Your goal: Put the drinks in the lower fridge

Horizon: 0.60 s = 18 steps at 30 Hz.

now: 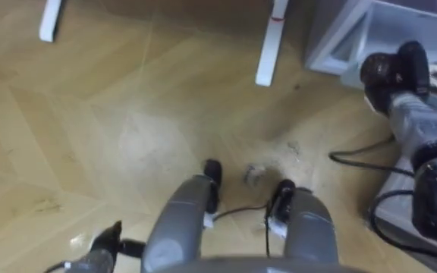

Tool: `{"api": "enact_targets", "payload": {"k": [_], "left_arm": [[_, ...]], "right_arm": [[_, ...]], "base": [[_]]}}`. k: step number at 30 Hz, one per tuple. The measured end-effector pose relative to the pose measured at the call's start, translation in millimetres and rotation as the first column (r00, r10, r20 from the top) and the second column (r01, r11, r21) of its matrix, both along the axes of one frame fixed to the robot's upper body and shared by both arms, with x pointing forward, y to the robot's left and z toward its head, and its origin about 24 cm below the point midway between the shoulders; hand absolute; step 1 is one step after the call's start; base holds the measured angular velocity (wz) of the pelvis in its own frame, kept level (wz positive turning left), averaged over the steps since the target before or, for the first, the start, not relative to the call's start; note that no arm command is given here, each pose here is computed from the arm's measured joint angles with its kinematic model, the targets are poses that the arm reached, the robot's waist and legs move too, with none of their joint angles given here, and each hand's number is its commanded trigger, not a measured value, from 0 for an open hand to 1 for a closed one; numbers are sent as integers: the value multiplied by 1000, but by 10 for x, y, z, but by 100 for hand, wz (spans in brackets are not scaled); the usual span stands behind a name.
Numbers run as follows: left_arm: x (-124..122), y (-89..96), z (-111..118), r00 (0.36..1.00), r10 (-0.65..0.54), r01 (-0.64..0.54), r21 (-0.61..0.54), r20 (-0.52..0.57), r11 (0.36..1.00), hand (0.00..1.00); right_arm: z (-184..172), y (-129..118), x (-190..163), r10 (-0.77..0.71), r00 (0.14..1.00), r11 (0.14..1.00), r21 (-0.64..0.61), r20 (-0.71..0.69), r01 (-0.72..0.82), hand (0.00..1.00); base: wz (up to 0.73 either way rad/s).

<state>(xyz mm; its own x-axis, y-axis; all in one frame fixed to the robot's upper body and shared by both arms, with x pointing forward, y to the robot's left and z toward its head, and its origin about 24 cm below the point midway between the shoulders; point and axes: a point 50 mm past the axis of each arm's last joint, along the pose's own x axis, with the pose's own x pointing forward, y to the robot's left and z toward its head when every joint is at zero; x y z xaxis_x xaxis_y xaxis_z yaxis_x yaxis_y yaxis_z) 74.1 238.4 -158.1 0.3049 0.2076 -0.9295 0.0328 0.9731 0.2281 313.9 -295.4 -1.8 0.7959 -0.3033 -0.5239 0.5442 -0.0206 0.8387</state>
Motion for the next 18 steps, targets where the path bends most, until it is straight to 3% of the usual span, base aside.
{"api": "enact_targets", "payload": {"k": [10, 11, 12, 18], "left_arm": [[-15, 51, 12, 1000, -2, 2, 12, -1, 1000, 0], [-13, 57, 15, 1000, -2, 2, 14, 0, 1000, 0], [-12, 72, 19, 1000, -3, 3, 22, 1, 1000, 0], [-15, 142, 37, 1000, 0, 0, 55, -1, 998, 0]], "right_arm": [[404, -165, 185, -21, 1000, 995, -97, -10, 20, 100], [416, -162, 192, -22, 1000, 995, -96, -11, 21, 60], [436, -158, 205, -25, 1000, 995, -93, -16, 23, 0], [499, -138, 245, -32, 998, 996, -79, -53, 28, 0]], "base": [[-3], [-4], [0], [0]]}}
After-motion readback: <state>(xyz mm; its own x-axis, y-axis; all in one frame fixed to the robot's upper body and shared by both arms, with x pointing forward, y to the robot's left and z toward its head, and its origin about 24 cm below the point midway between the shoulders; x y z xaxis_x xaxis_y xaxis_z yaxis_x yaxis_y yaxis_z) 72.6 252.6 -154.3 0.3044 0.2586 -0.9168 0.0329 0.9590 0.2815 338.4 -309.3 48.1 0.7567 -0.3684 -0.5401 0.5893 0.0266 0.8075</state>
